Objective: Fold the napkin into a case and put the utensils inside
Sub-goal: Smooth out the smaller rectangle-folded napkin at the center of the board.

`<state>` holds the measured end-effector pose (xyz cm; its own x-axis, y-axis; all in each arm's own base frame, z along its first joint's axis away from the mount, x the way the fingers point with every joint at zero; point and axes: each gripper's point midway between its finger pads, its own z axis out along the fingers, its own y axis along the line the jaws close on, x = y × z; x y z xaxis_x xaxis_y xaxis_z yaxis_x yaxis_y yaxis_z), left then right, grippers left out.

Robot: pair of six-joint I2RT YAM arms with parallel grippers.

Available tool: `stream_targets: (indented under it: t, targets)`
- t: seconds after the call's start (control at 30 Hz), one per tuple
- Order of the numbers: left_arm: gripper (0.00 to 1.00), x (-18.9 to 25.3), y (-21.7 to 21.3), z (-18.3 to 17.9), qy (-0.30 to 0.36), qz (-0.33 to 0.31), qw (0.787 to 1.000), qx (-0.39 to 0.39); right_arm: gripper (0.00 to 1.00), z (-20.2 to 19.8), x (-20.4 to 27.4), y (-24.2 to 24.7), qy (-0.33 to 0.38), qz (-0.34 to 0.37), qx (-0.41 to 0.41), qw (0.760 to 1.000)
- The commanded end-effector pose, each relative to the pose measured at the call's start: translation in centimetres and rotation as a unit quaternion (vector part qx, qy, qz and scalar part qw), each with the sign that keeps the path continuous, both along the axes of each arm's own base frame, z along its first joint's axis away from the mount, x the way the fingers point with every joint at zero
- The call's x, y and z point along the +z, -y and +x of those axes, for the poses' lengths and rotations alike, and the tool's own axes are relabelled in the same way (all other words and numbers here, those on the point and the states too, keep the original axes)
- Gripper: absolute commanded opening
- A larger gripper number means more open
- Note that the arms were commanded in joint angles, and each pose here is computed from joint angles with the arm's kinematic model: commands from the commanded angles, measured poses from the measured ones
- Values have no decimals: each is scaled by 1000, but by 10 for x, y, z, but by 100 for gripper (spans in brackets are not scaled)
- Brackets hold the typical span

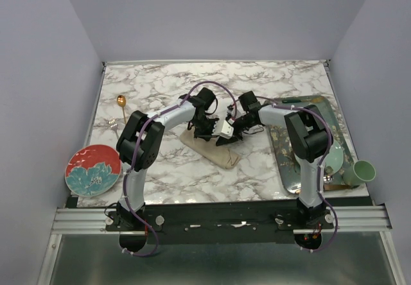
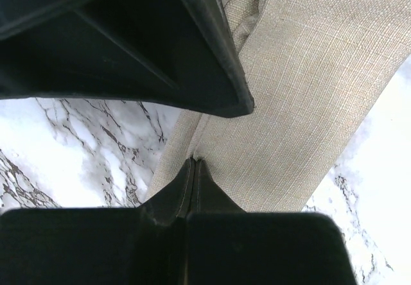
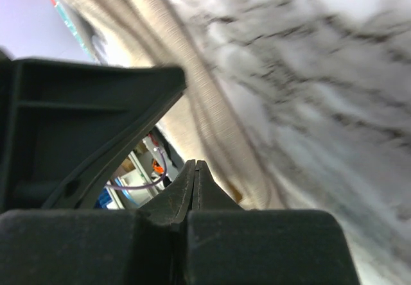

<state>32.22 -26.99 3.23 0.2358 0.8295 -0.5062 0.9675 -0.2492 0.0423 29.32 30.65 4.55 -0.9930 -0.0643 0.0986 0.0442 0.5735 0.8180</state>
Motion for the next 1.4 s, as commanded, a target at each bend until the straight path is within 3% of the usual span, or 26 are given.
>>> stream_targets:
  t: [0.0, 0.17, 0.3, 0.37, 0.43, 0.5, 0.63, 0.7, 0.73, 0.77, 0.8, 0.83, 1.1, 1.23, 1.37]
  targets:
    - [0, -4, 0, 4, -9, 3, 1000, 4, 3, 9, -25, 0, 0, -32, -16, 999]
    - [1, -4, 1, 5, -10, 3, 1000, 9, 2, 8, -48, 10, -3, -80, -18, 997]
    - [30, 26, 2, 19, -16, -36, 997, 72, 2, 6, -56, 20, 1, -118, -18, 993]
    - [39, 65, 1, 32, -24, -88, 989, 119, 2, 6, -59, 24, -1, -130, -20, 991]
    - [40, 95, -2, 30, -65, -126, 974, 175, 2, 6, -61, 26, 4, -138, -19, 990]
    - [40, 115, -6, 24, -119, -169, 956, 207, 2, 6, -62, 27, 3, -139, -17, 990]
    - [35, 133, 5, -14, -296, -224, 894, 252, 2, 8, -59, 26, 11, -138, -12, 990]
    - [26, 130, 16, -41, -430, -219, 829, 285, 2, 8, -58, 26, 15, -138, -8, 990]
    - [23, 124, 22, -38, -448, -227, 815, 288, 2, 9, -57, 26, 20, -136, -7, 990]
    - [19, 115, 24, -51, -513, -196, 769, 327, 2, 9, -57, 27, 21, -139, -6, 990]
    - [18, 114, 29, -57, -529, -195, 761, 323, 2, 10, -57, 27, 22, -139, -6, 990]
    - [18, 115, 36, -54, -516, -210, 768, 315, 2, 11, -57, 27, 23, -138, -5, 990]
    - [14, 50, 40, -65, -554, -139, 719, 397, 2, 13, -57, 28, 34, -144, -3, 989]
    - [13, 2, 33, -59, -570, -113, 668, 464, 1, 15, -58, 28, 39, -145, 1, 989]
    - [12, -27, 30, -56, -560, -100, 669, 478, 1, 16, -57, 30, 47, -147, 3, 988]
